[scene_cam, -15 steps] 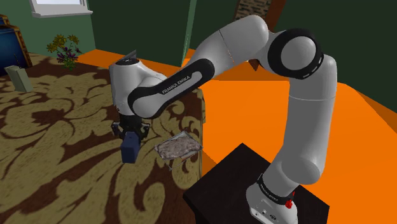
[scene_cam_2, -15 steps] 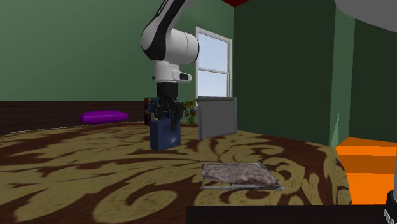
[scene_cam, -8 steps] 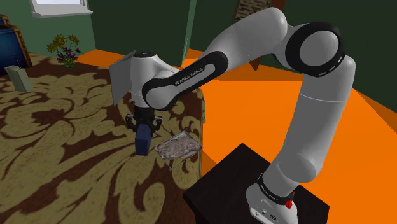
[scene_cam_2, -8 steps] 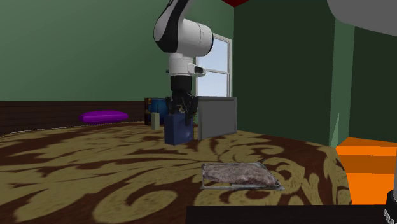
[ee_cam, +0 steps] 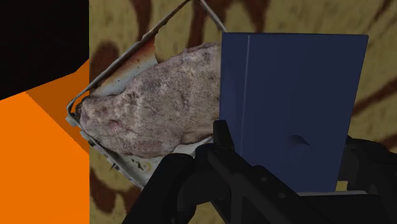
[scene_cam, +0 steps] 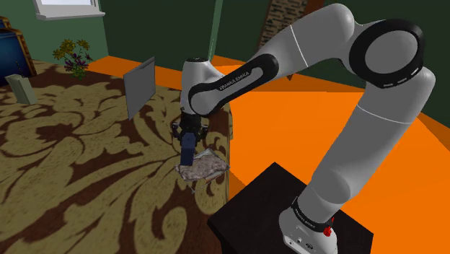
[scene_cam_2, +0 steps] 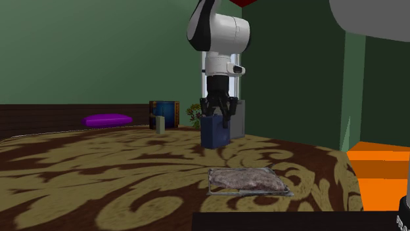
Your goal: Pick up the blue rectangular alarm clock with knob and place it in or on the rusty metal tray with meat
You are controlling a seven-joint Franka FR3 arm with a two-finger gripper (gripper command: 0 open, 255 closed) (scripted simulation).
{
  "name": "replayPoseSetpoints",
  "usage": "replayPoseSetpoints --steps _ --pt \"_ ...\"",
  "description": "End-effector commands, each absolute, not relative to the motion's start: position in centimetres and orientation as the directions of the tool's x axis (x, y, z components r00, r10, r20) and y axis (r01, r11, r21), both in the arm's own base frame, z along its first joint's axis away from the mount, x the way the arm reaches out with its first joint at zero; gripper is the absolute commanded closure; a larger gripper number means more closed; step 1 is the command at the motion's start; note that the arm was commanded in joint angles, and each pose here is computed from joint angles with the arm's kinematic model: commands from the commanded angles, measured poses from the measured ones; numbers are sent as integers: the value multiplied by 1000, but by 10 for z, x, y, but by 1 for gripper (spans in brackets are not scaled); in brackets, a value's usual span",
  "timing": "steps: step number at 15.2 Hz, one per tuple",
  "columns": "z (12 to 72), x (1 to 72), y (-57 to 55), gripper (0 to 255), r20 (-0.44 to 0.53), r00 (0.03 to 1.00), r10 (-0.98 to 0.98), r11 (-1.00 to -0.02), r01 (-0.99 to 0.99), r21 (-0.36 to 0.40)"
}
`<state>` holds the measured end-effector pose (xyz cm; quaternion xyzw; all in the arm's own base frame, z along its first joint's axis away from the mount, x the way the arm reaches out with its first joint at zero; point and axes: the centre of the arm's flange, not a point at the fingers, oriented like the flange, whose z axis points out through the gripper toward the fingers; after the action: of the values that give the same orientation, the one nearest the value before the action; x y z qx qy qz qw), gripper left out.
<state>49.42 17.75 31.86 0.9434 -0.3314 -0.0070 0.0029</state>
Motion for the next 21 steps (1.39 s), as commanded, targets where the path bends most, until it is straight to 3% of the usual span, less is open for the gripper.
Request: replayPoseSetpoints --steps 1,7,21 --pt "320 491 152 255 -11 782 -624 -782 -624 9" --pt "325 481 83 255 -11 782 -624 -782 -624 9" --pt "251 481 83 255 -11 782 -624 -782 -624 9"
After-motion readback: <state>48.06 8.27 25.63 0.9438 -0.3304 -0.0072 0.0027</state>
